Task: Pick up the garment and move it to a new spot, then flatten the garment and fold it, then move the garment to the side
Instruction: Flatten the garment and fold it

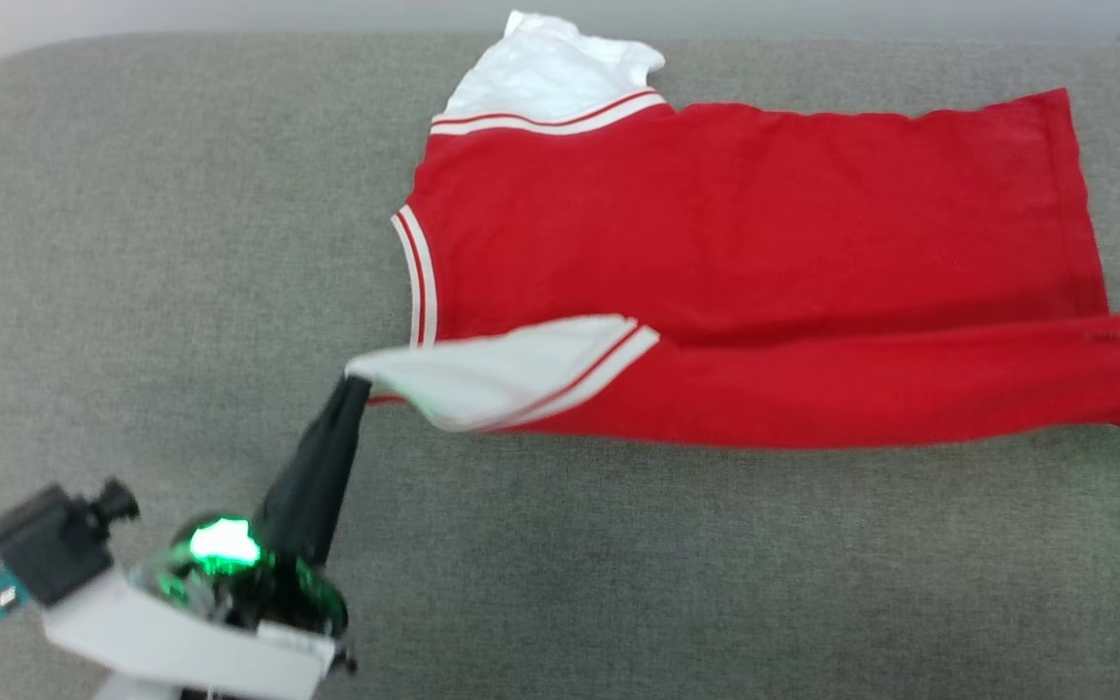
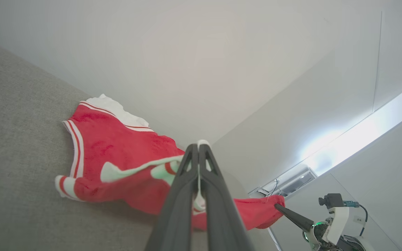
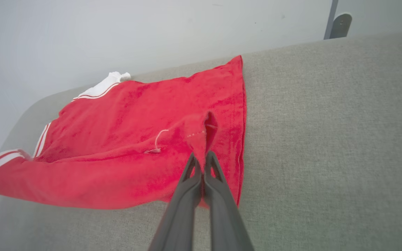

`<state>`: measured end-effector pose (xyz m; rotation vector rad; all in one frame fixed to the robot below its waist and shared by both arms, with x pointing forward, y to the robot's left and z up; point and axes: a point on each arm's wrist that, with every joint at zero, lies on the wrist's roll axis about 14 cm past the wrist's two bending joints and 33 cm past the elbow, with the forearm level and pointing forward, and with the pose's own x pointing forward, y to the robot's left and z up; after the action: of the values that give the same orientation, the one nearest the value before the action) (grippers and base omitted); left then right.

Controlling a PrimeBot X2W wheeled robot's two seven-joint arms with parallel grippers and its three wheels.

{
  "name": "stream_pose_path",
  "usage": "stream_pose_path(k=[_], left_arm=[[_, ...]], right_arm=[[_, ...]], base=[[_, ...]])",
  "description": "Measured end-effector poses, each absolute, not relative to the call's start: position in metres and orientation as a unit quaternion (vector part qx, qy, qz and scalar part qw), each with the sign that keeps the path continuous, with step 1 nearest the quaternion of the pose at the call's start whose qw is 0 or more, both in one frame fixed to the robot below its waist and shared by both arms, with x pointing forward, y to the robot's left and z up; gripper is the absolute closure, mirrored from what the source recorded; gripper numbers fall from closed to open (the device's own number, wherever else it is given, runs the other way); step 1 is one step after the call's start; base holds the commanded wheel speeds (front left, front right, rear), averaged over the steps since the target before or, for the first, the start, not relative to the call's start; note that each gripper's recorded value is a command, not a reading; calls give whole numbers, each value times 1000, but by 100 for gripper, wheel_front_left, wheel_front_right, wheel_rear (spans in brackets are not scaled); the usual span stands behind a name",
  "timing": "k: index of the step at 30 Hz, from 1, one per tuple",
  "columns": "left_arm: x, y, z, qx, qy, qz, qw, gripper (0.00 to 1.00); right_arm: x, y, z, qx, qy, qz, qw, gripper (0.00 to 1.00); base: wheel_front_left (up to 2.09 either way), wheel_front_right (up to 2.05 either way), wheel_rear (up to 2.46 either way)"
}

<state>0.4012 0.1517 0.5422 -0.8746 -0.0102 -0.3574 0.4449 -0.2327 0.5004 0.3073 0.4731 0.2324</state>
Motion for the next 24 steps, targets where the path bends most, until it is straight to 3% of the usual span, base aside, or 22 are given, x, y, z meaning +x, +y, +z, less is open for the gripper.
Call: stream_pose_path(k=[7,10,24], left_arm=[[441,161,541,-414,-25,-157,896,100],[451,168,521,-389,-9,-138,911,100],[474,176,443,-361,64,-74,927,100]], right_arm=[[470,-234,481,161,250,103,949,100],[476,-235,469,172,257,95,946,100],[487,-224,404,190,308,85,928,100]], base=[[0,0,0],[0,0,0],[0,0,0]])
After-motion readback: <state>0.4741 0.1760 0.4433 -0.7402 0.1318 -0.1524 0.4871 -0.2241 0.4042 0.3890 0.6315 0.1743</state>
